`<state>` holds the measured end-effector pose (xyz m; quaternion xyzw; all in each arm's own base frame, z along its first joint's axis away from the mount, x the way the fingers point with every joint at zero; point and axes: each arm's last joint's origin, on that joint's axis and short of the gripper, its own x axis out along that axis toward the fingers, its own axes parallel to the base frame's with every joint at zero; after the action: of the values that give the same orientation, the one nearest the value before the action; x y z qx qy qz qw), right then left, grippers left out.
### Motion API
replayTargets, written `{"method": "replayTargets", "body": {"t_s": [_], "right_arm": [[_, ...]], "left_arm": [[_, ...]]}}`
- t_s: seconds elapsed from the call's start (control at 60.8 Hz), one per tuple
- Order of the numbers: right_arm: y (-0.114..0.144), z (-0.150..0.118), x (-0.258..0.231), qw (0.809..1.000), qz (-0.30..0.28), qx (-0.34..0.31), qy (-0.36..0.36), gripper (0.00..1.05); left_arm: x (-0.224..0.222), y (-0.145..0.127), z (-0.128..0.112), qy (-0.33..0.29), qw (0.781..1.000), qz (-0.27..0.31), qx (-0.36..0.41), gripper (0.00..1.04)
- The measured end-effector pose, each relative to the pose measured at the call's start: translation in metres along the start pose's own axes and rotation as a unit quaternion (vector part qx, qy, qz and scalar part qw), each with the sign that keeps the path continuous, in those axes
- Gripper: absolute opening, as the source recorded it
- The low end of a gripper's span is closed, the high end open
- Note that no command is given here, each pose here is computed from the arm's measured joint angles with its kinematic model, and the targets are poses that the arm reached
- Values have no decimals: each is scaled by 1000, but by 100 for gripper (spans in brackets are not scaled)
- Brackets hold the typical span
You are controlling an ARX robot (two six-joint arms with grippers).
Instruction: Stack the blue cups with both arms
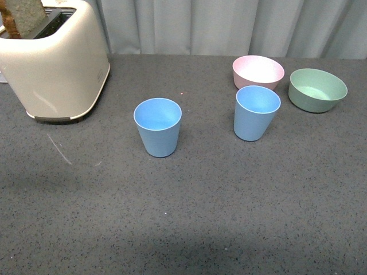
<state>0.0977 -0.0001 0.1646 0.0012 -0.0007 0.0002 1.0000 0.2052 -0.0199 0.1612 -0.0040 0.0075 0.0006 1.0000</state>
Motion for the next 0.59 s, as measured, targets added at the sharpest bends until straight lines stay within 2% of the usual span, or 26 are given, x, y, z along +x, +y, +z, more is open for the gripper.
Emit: {"method": "replayTargets", "body": {"t_s": [0.28, 0.379, 0.593], "right_arm": [[0, 0, 0, 1000, 0, 0, 0, 95], [0, 0, 0, 1000, 0, 0, 0, 95], [0, 0, 0, 1000, 0, 0, 0, 95]], "left_arm": [[-30, 13, 0, 1, 1000, -13, 0, 4], [-39, 19, 0, 0, 1000, 0, 0, 4], [-54, 20, 1, -1, 1000, -1, 0, 4]]}}
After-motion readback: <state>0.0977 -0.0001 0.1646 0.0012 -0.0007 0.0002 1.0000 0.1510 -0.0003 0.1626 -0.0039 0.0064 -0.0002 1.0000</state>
